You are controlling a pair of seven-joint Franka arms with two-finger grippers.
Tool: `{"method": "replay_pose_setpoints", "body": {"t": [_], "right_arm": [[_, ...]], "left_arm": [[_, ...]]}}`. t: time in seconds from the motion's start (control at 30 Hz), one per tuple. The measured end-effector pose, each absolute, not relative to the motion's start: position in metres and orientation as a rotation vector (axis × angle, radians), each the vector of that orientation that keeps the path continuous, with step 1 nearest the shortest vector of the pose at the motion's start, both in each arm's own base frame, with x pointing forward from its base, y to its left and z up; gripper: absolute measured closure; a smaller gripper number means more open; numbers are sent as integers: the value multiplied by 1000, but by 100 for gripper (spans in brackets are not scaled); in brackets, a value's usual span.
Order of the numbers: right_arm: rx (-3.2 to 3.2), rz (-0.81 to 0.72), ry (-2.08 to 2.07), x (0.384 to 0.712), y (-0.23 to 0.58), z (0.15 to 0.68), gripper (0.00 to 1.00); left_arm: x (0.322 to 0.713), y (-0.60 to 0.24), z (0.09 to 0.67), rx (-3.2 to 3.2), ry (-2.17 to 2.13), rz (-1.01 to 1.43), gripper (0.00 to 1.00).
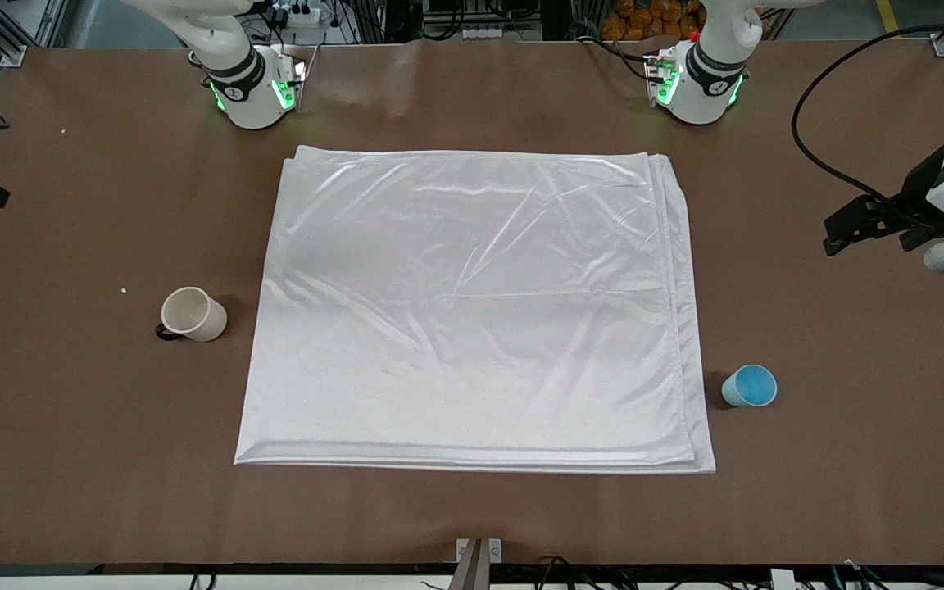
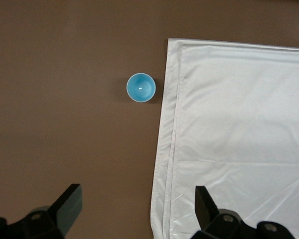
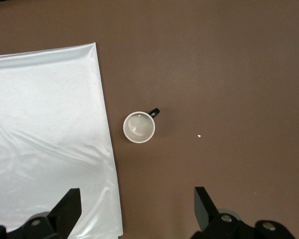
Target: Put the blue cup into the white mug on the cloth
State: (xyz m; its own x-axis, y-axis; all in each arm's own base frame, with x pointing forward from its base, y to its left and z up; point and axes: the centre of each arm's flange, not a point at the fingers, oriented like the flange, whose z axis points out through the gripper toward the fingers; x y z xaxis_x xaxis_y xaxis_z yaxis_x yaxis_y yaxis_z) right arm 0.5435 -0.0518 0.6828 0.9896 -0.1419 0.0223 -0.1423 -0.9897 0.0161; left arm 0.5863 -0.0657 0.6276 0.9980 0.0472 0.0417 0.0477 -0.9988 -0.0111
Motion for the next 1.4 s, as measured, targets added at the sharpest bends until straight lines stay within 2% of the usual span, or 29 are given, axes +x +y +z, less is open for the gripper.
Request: {"method": "replay_pose_setpoints", "body": {"t": [0.7,1.03,1.4], "right_arm": [[3120,15,-156,546,-53,673,0],[3122,9,-43,558,-59,640,0],[3111,-9,266,575,-82,592,3]], "left_arm": [[595,-60,615,-3127,-92,-61,0],[639,-52,550,-3130,-116,-69,0],[676,-32,465,-3128,-167,-17,0]]}}
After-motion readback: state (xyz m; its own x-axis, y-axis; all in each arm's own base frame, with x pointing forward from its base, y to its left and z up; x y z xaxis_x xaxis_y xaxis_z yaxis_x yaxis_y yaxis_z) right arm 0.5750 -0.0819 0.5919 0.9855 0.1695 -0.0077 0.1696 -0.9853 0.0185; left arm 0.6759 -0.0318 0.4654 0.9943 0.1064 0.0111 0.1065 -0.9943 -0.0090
